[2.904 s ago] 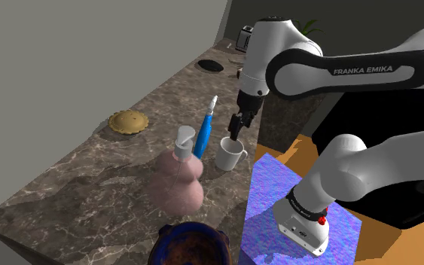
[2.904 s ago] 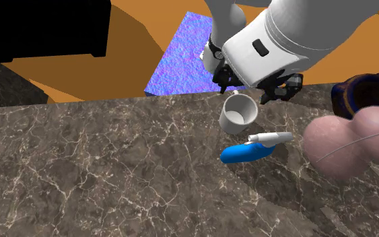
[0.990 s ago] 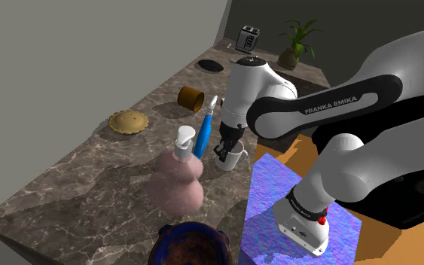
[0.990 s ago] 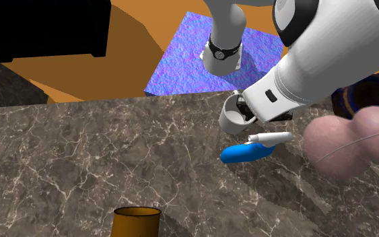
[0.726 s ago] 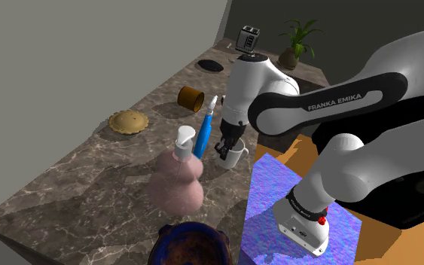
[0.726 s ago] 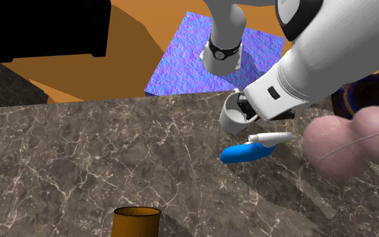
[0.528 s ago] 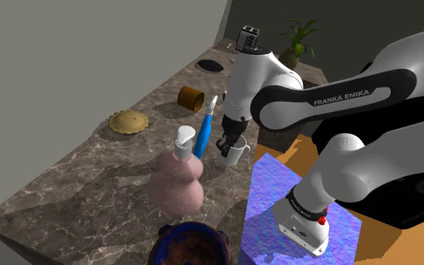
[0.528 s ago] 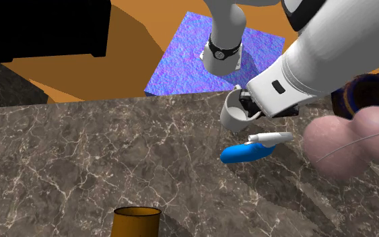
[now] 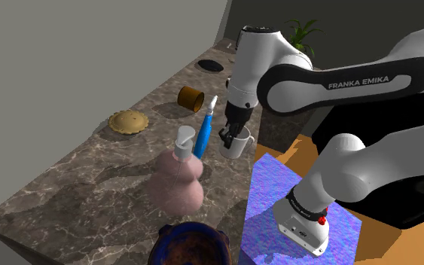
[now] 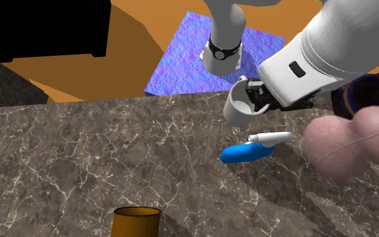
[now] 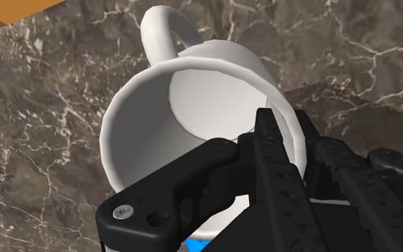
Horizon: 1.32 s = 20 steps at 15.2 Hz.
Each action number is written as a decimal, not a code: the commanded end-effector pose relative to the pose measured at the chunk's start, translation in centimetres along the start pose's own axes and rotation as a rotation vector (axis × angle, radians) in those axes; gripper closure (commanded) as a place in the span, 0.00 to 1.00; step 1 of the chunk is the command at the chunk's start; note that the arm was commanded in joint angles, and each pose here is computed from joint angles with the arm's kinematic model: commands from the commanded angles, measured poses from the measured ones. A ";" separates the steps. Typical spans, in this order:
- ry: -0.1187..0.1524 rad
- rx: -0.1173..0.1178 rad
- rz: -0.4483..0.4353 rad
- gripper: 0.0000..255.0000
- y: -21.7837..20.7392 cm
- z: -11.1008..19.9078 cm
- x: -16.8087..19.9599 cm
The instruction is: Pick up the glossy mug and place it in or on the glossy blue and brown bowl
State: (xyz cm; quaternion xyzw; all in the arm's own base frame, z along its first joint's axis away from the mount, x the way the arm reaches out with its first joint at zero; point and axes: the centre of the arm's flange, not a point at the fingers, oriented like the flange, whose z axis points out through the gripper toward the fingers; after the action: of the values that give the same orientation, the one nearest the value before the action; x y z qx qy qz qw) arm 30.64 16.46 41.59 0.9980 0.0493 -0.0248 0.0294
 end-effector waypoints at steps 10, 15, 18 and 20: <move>0.000 0.000 0.000 1.00 0.4 -5.8 -0.4; 0.000 0.000 0.000 1.00 0.5 -8.5 -0.5; 0.000 0.000 0.000 1.00 0.6 -10.0 -0.6; 0.000 0.000 0.000 1.00 -0.6 -10.4 -1.1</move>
State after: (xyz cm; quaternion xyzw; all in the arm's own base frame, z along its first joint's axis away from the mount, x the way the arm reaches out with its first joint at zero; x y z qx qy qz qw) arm 30.20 16.95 51.73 0.9980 0.0495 -0.0249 0.0295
